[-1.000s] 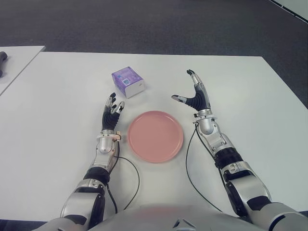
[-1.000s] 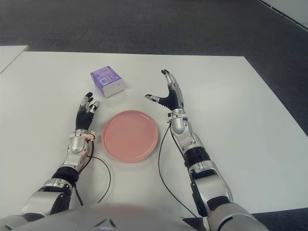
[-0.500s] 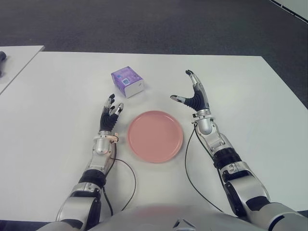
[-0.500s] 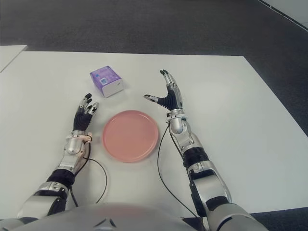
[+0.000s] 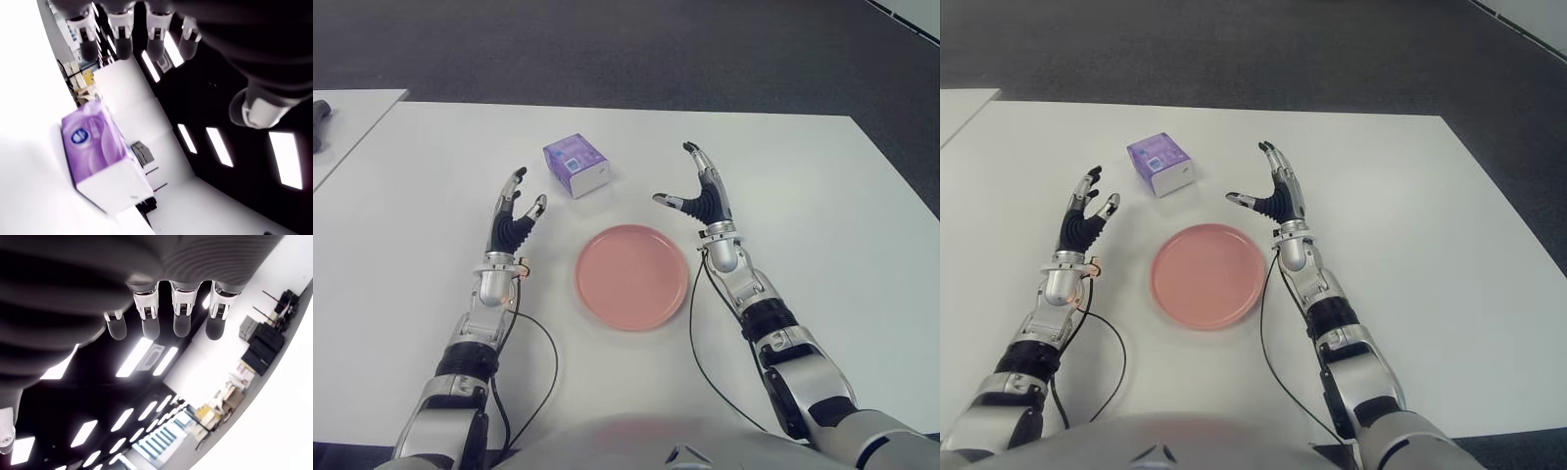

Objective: Put the tissue paper into the plate.

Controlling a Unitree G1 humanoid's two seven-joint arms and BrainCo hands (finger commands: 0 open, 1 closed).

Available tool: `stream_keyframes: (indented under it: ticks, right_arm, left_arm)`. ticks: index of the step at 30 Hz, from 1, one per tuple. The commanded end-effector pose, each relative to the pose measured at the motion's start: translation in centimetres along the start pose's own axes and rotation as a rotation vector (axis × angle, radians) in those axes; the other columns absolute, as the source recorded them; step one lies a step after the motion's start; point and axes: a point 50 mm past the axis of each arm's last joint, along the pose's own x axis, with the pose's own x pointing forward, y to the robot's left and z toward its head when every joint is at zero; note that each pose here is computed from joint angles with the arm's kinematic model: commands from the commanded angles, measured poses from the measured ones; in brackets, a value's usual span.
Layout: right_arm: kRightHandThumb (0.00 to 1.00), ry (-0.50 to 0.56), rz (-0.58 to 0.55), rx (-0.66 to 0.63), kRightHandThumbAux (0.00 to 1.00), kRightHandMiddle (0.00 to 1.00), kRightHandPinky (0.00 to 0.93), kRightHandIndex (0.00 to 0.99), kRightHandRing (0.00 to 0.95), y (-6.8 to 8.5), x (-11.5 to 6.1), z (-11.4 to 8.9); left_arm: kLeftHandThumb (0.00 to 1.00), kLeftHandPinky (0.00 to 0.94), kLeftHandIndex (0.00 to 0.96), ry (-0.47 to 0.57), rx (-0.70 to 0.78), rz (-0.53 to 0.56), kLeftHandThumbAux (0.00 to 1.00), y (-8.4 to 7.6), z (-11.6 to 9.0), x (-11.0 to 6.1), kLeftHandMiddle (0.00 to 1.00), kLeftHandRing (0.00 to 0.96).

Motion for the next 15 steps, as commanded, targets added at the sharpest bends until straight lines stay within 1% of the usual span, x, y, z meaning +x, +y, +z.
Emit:
stream_keyframes:
  ticks: [1, 15]
  right_arm:
    - [0.138, 0.024, 0.003, -0.008, 0.508, 0.000, 0.000, 0.000, 0.000, 0.2, 0.0, -0.3]
    - [0.138, 0.022, 0.002, -0.008, 0.508, 0.000, 0.000, 0.000, 0.000, 0.4, -0.1, -0.2]
  left_arm:
    - [0.000, 0.000, 0.000, 0.025, -0.014, -0.006, 0.455, -0.6, -0.3, -0.3, 0.000, 0.000]
    - [0.000, 0.000, 0.000, 0.045, -0.069, 0.000, 0.500, -1.7, -0.3, -0.5, 0.000, 0.000]
